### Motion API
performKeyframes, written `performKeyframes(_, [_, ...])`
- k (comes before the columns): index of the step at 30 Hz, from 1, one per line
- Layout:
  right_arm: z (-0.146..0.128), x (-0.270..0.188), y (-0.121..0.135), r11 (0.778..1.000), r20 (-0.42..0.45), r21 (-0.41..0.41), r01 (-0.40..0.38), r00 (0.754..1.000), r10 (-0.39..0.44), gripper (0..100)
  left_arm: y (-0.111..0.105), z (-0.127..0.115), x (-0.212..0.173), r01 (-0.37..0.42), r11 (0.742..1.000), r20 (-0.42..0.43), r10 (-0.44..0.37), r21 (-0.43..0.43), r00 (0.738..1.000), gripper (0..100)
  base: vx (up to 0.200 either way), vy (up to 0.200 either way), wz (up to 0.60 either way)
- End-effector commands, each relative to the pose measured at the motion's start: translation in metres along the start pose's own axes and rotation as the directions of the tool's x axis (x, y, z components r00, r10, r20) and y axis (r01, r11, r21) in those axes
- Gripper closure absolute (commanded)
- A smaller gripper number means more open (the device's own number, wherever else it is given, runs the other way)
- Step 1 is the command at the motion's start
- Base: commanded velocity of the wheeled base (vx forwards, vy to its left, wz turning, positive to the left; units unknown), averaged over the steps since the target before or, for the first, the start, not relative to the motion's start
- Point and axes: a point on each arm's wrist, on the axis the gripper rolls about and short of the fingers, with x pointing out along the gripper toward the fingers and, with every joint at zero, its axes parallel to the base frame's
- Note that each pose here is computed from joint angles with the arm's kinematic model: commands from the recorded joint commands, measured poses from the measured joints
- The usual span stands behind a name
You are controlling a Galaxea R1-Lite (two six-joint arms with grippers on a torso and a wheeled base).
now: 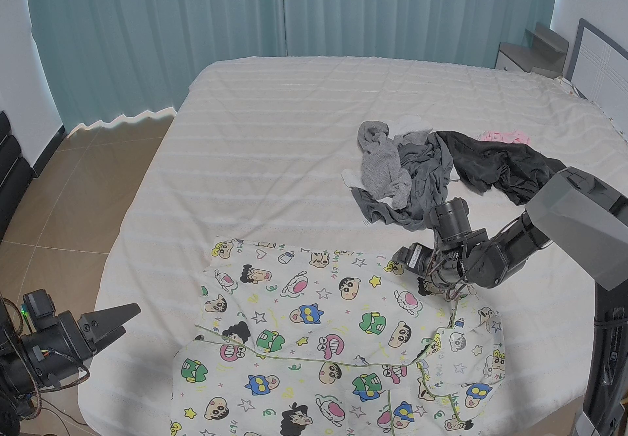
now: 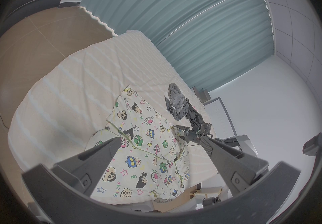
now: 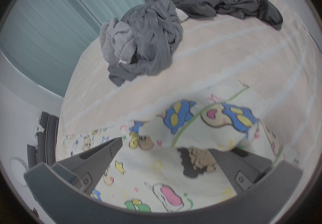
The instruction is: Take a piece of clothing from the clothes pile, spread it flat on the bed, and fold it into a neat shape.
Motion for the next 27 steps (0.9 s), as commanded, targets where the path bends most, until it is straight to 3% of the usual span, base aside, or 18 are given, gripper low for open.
performKeyframes(1, [0.013,0.021,0.003,1.000,0.048,0.007,0.011,0.999,-0.011,0,0.000,0.000,0.000,-0.001,1.000,-0.001,0.001,-0.002,1.000,0,0.000,0.000,0.00])
performKeyframes(8, [0.044,0.020,0.015,0.998,0.144,0.039,-0.048,0.989,0.042,0,0.000,0.000,0.000,-0.001,1.000,-0.001,0.001,-0.002,1.000,0,0.000,0.000,0.00])
performKeyframes(9, [0.057,0.018,0.021,0.996,0.190,0.048,-0.069,0.980,0.059,0,0.000,0.000,0.000,-0.001,1.000,-0.001,0.001,-0.002,1.000,0,0.000,0.000,0.00])
performKeyframes(17, [0.089,0.033,0.024,0.990,0.285,0.081,-0.116,0.954,0.089,0,0.001,-0.001,0.000,-0.006,1.000,-0.006,0.006,-0.005,1.000,0,0.000,0.000,0.00])
performKeyframes(22, [0.094,0.036,0.028,0.983,0.331,0.089,-0.160,0.936,0.122,0,0.001,-0.001,0.000,-0.006,1.000,-0.006,0.006,-0.005,1.000,0,0.000,0.000,0.00])
performKeyframes(27, [0.093,0.015,0.023,0.983,0.314,0.090,-0.157,0.942,0.122,0,0.002,-0.002,0.000,-0.007,1.000,-0.007,0.007,-0.006,1.000,0,0.000,0.000,0.00])
